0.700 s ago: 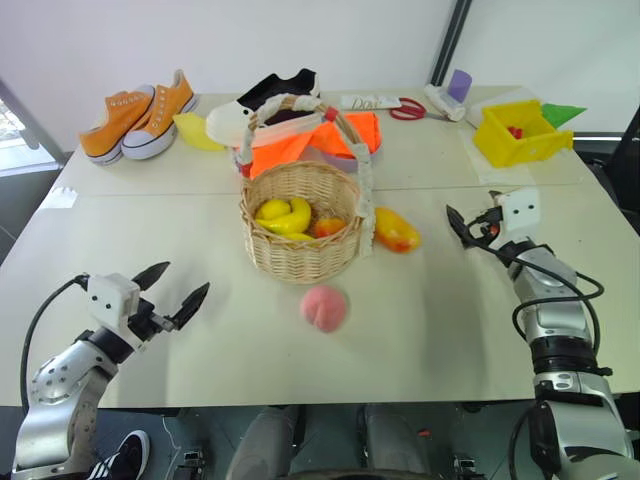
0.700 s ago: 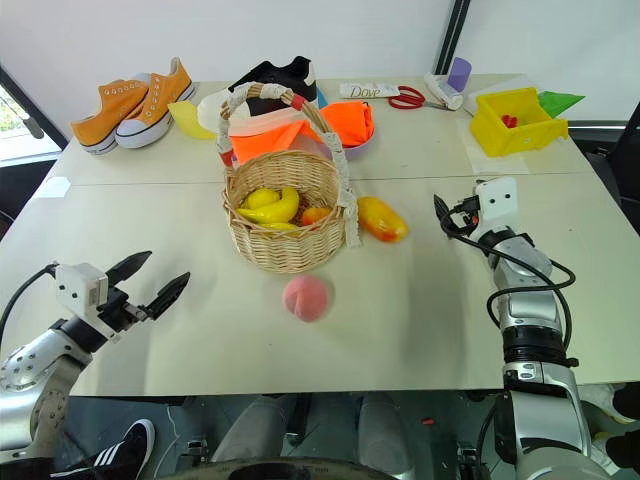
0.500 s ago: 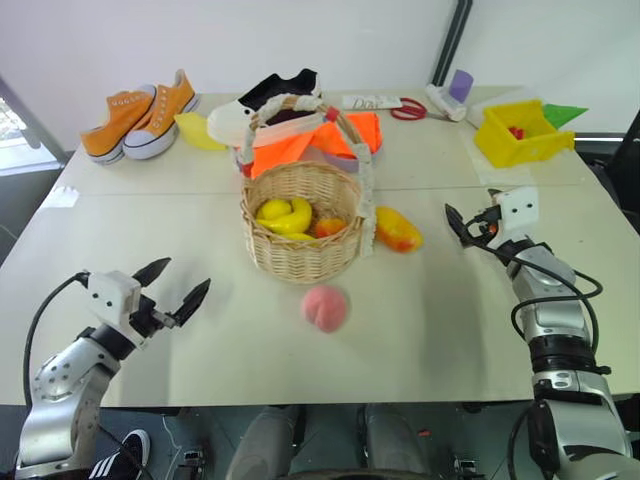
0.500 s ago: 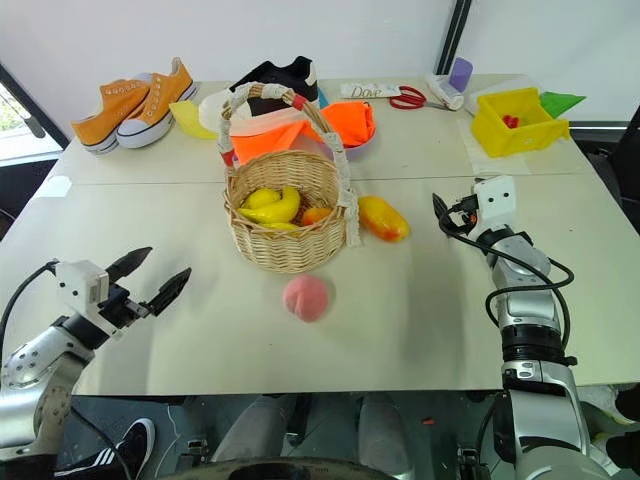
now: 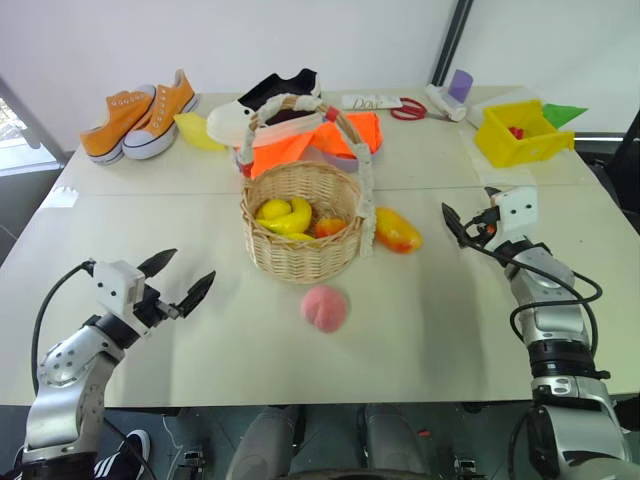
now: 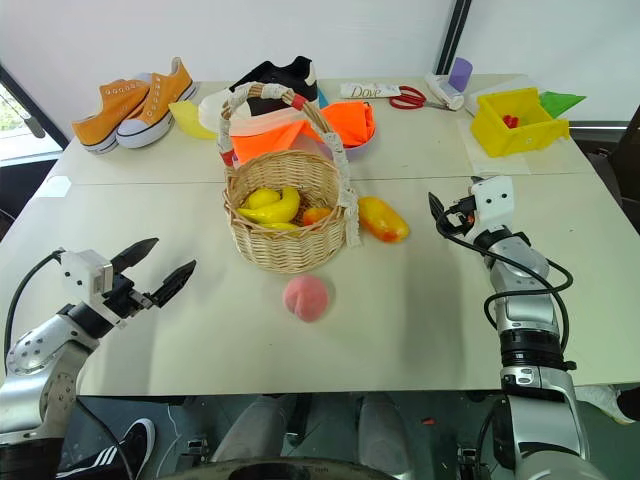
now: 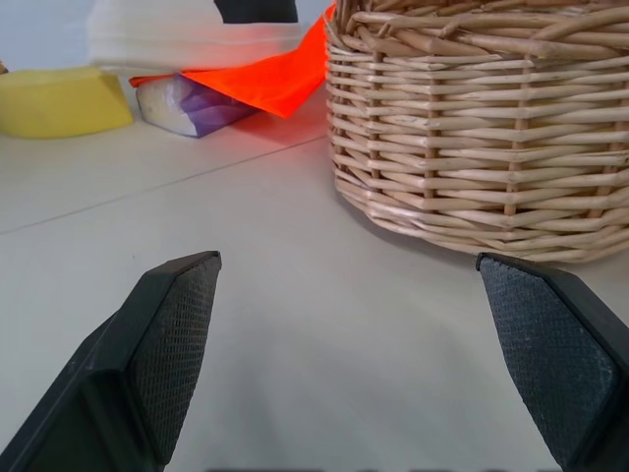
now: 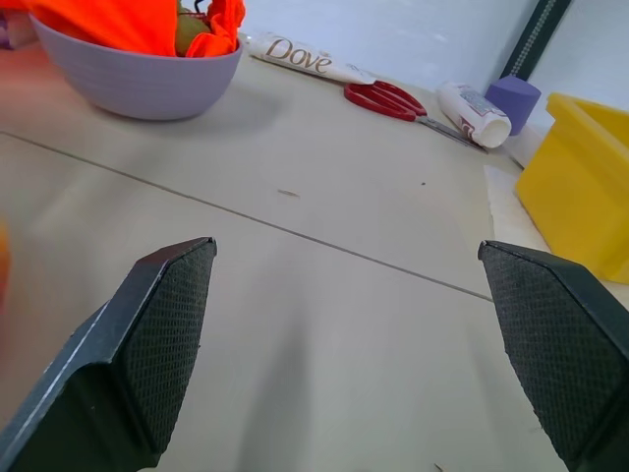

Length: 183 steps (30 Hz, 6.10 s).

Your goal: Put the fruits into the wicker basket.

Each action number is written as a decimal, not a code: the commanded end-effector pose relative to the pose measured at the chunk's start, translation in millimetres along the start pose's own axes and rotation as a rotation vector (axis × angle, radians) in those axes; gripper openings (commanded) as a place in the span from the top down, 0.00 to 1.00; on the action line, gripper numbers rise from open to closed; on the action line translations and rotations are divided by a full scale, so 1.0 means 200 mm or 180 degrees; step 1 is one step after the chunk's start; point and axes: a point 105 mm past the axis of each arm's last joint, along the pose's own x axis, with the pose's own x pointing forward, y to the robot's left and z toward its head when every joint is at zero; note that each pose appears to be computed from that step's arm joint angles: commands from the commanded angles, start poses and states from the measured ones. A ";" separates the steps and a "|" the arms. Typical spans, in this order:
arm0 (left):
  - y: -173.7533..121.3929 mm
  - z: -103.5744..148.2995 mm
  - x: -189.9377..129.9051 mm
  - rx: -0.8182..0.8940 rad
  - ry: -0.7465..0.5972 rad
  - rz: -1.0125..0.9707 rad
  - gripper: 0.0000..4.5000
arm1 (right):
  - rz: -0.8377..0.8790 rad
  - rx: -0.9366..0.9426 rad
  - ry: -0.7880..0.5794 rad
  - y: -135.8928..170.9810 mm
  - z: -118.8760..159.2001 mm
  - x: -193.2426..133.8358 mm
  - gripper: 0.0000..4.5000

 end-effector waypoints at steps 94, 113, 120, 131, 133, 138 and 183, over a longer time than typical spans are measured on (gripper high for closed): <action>-0.23 0.14 -0.10 -0.0098 -0.0367 -0.1030 0.00 | 0.1427 0.0046 0.0751 0.33 0.17 -0.07 0.44; -0.14 0.17 -0.03 -0.0085 -0.0540 -0.0976 0.00 | 0.2762 0.0238 -0.0065 0.79 0.66 -0.28 0.44; -0.17 0.17 0.00 -0.0069 -0.0585 -0.0978 0.00 | 0.2285 0.0499 -0.0595 0.97 0.88 0.04 0.44; -0.20 0.17 -0.04 -0.0111 -0.0551 -0.0927 0.00 | 0.2402 0.0230 -0.0560 0.93 0.81 -0.01 0.00; -0.21 0.16 -0.05 -0.0122 -0.0536 -0.0932 0.00 | 0.2430 0.0173 -0.0598 0.88 0.80 -0.04 0.00; -0.22 0.17 -0.05 -0.0154 -0.0505 -0.1035 0.00 | 0.3222 0.0120 -0.0384 0.79 0.70 -0.30 0.00; -0.33 0.12 -0.15 -0.0143 -0.0230 -0.1526 0.00 | 0.4191 -0.0717 -0.0115 1.17 0.17 -0.31 0.30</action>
